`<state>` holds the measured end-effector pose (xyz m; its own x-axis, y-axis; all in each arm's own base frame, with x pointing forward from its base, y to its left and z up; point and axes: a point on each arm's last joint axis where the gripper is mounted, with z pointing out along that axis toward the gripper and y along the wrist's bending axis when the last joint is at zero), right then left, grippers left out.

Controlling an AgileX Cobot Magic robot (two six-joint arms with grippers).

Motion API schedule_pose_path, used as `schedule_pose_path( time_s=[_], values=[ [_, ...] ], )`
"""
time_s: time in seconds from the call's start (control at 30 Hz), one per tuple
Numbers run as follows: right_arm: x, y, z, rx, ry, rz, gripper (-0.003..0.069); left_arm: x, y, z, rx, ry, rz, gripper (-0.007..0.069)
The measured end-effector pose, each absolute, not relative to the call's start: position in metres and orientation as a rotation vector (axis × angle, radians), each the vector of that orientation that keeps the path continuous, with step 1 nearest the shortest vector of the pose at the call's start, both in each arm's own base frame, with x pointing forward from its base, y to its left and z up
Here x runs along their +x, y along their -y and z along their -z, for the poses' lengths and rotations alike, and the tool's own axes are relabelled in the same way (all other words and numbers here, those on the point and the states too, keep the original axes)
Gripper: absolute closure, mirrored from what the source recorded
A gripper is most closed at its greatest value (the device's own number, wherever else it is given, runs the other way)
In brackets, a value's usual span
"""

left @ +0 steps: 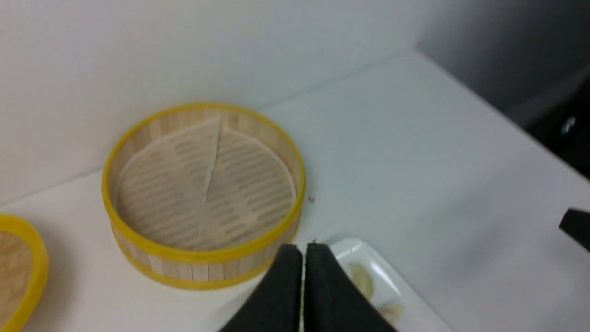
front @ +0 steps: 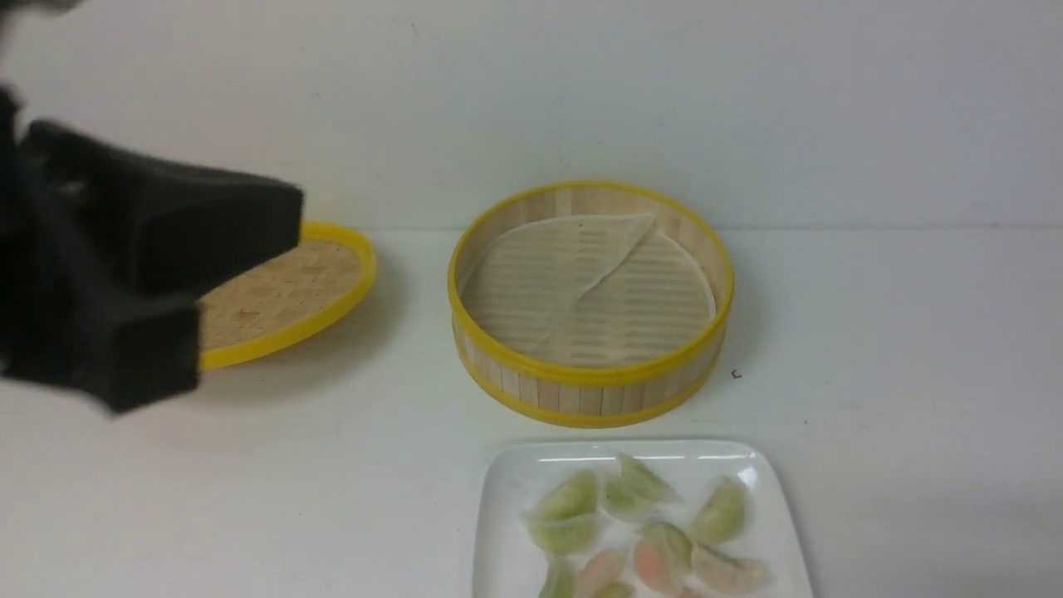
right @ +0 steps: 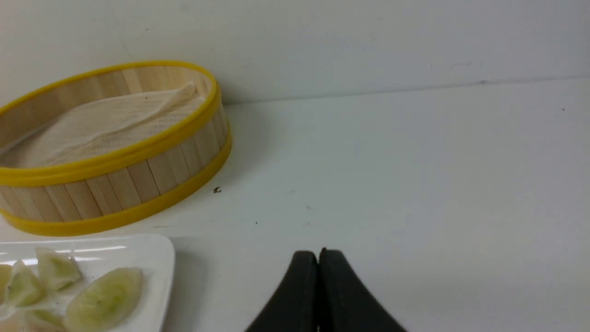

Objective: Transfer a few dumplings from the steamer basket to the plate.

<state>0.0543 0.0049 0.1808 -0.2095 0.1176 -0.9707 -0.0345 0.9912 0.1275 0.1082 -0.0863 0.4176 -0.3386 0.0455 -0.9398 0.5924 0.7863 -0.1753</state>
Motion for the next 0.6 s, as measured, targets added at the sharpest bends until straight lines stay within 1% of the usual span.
schedule_pose_path(
  time_s=[0.03, 0.1, 0.23, 0.43, 0.6],
  values=[
    [0.054, -0.005, -0.181, 0.061, -1.777, -0.139, 0.0674, 0.102, 0.081, -0.405, 0.470, -1.824, 0.614, 0.0631],
    [0.054, -0.005, -0.181, 0.061, -1.777, -0.139, 0.0674, 0.091, 0.073, -0.388, 0.447, -1.787, 0.627, 0.0631],
    [0.054, -0.005, -0.181, 0.061, -1.777, -0.139, 0.0674, 0.076, 0.061, -0.351, 0.432, -1.802, 0.633, 0.0631],
    [0.054, -0.005, -0.181, 0.061, -1.777, -0.139, 0.0674, 0.064, 0.053, -0.327, 0.423, -1.807, 0.639, 0.0631],
    [0.054, -0.005, -0.181, 0.061, -1.777, -0.139, 0.0674, 0.064, 0.052, -0.321, 0.431, -1.814, 0.626, 0.0631]
  ],
)
